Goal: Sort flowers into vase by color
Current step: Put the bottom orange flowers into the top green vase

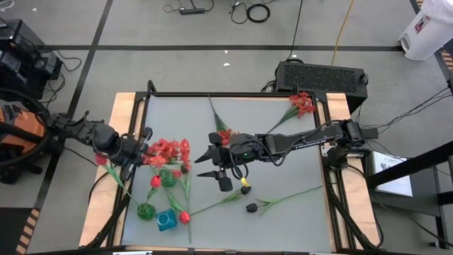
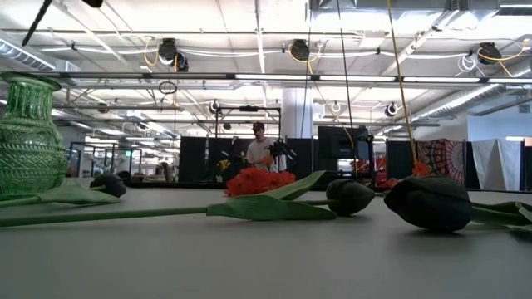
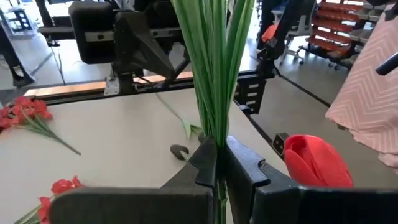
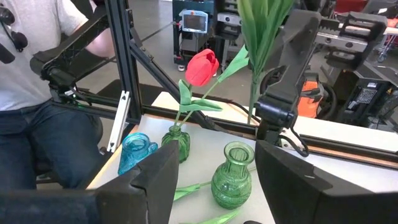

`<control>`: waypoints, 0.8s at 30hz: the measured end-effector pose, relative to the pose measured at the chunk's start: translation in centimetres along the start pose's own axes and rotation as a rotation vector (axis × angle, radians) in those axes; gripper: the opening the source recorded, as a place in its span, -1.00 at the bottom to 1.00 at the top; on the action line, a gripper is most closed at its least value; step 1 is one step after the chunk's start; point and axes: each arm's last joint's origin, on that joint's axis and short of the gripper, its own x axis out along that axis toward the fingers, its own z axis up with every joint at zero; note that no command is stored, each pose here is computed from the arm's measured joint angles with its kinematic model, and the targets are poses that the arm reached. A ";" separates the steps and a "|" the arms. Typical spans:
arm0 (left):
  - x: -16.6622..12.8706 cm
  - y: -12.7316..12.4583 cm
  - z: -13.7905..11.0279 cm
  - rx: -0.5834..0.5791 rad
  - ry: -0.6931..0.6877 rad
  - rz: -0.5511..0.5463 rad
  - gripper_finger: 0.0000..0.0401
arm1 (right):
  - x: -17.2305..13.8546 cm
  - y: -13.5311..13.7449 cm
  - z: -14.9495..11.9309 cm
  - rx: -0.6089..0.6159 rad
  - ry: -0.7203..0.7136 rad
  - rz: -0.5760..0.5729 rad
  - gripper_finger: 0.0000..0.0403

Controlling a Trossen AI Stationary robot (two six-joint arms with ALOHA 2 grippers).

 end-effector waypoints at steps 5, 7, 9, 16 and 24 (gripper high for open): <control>-0.1 0.3 0.2 -0.010 -0.025 0.004 -0.91 | 0.0 0.0 0.0 0.000 0.000 0.000 0.01; -0.3 0.4 0.4 -0.010 -0.052 0.008 -0.91 | 0.0 0.0 0.0 0.000 0.000 0.000 0.01; -0.5 0.4 0.7 -0.010 -0.081 0.015 -0.91 | 0.0 0.0 0.0 0.000 0.000 0.000 0.01; -1.6 0.6 0.9 -0.010 -0.141 0.044 -0.91 | 0.0 0.0 0.0 0.000 0.000 0.000 0.01; -2.2 0.7 0.5 -0.015 -0.120 0.088 -0.95 | 0.0 0.0 0.0 0.000 0.000 0.000 0.01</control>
